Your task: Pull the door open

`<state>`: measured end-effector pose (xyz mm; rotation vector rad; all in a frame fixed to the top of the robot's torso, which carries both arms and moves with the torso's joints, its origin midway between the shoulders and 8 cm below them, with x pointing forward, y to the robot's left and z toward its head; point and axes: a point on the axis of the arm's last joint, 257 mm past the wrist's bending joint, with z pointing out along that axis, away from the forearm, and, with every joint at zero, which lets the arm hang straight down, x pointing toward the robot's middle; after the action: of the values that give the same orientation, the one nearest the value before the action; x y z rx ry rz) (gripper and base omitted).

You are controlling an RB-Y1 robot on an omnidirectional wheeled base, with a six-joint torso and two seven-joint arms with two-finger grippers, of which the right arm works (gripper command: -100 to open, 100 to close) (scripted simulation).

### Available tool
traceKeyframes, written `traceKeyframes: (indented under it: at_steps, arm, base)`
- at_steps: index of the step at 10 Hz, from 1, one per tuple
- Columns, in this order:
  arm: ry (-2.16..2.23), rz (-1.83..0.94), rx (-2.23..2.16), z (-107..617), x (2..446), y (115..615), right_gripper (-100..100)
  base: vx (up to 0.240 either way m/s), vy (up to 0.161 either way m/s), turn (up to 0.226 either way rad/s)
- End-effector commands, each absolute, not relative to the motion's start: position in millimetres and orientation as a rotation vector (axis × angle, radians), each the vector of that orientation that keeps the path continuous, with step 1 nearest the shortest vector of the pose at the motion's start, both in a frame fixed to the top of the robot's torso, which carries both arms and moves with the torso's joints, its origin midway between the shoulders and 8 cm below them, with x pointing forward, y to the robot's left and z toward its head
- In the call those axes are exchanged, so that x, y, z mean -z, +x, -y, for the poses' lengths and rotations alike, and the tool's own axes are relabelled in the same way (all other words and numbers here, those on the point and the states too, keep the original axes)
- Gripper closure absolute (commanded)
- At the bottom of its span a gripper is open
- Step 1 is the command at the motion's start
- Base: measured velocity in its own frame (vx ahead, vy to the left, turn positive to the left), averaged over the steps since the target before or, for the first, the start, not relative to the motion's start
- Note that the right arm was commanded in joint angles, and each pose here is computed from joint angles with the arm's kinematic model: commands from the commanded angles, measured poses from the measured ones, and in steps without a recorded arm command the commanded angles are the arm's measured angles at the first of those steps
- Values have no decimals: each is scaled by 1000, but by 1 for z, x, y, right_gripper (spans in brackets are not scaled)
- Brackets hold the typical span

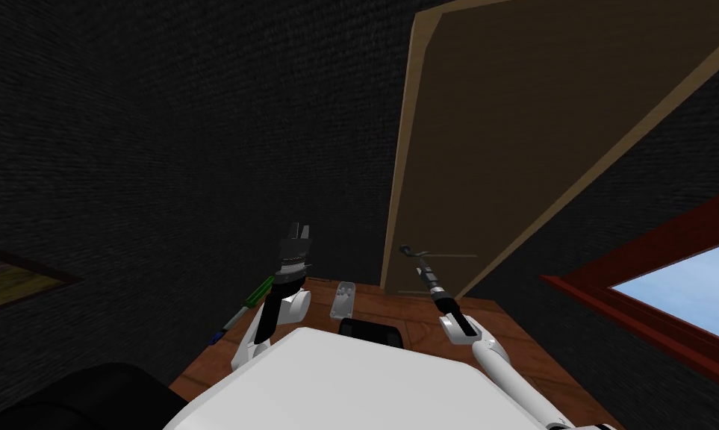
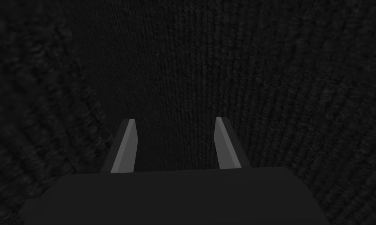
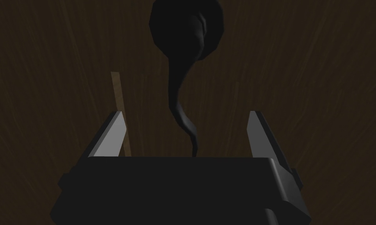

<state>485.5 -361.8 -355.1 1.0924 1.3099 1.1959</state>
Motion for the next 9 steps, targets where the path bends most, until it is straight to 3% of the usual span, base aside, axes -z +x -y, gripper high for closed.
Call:
traceKeyframes:
  at_steps: [1,6,9]
  arm:
    - [1092,-1310,-1196,362,355,486,-100]
    - [1092,-1310,-1196,362,355,486,-100]
    - [1125,-1263,-1141,393,354,486,-100]
  base:
    - [3,-4,12]
    - [1,-1,3]
    - [15,1,224]
